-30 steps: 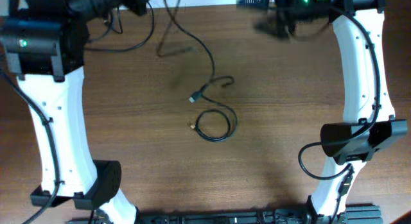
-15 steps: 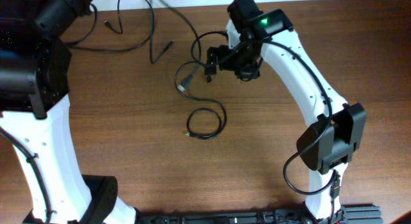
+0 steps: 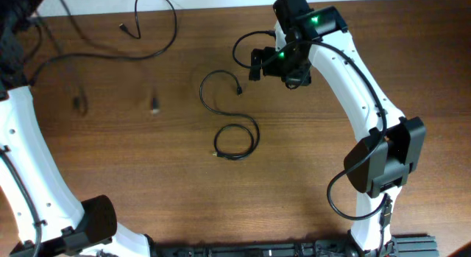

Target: Untangle cables

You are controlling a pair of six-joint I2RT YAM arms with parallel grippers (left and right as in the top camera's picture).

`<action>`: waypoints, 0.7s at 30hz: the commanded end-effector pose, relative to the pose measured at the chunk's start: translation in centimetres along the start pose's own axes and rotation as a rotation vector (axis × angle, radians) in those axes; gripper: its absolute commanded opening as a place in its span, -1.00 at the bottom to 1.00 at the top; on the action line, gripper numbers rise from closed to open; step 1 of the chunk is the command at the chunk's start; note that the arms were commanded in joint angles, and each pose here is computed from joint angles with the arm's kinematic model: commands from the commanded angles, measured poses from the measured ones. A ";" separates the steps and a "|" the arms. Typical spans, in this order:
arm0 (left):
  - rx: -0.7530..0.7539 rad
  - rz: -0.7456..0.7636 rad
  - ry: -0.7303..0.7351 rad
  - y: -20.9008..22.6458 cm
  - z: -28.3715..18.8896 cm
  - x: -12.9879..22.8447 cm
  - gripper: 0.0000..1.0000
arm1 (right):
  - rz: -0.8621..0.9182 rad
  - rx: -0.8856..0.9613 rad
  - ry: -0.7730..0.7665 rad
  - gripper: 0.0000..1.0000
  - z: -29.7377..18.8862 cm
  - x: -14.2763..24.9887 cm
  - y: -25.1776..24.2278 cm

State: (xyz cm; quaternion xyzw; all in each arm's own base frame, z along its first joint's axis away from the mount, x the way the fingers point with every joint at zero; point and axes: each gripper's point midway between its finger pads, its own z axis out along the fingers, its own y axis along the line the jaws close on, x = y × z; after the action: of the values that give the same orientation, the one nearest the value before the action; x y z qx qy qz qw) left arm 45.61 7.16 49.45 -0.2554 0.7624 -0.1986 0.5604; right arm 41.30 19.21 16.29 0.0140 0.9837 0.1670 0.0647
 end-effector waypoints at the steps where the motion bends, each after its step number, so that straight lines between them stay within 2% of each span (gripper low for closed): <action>1: 0.253 0.046 0.108 -4.6 -1.3 1.6 -1.00 | 0.000 0.012 -0.010 0.97 -0.3 0.0 -0.1; 2: 0.241 0.054 0.107 -4.3 -1.2 1.7 -1.00 | 0.000 0.012 -0.010 0.98 -0.3 0.0 -0.1; 4: 0.079 0.026 0.094 -1.2 -0.6 1.8 -1.00 | 0.000 0.012 -0.010 0.97 -0.3 0.0 -0.1; 7: -0.212 -0.023 0.117 5.7 0.1 2.8 -1.00 | 0.000 0.012 -0.010 0.97 -0.3 0.0 -0.1; 13: -0.605 -0.235 0.219 19.5 2.1 5.1 -1.00 | 0.000 0.012 -0.010 0.97 -0.3 0.0 -0.1; 14: -0.668 -0.261 0.210 21.2 1.8 5.2 -1.00 | 0.000 0.012 -0.010 0.97 -0.3 0.0 -0.1; 17: -1.027 -0.482 0.084 28.6 -1.9 5.6 -1.00 | 0.000 0.012 -0.010 0.97 -0.3 0.0 -0.1; 21: -1.149 -0.517 0.067 33.5 -2.8 5.6 -1.00 | 0.000 0.011 -0.010 0.97 -0.3 0.0 -0.1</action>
State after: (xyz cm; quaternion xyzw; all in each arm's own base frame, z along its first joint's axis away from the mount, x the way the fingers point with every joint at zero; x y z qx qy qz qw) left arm 37.09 28.19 27.66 -0.6595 0.7032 0.0695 0.2563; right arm 41.32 19.16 16.28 0.0145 0.9839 0.1657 0.0654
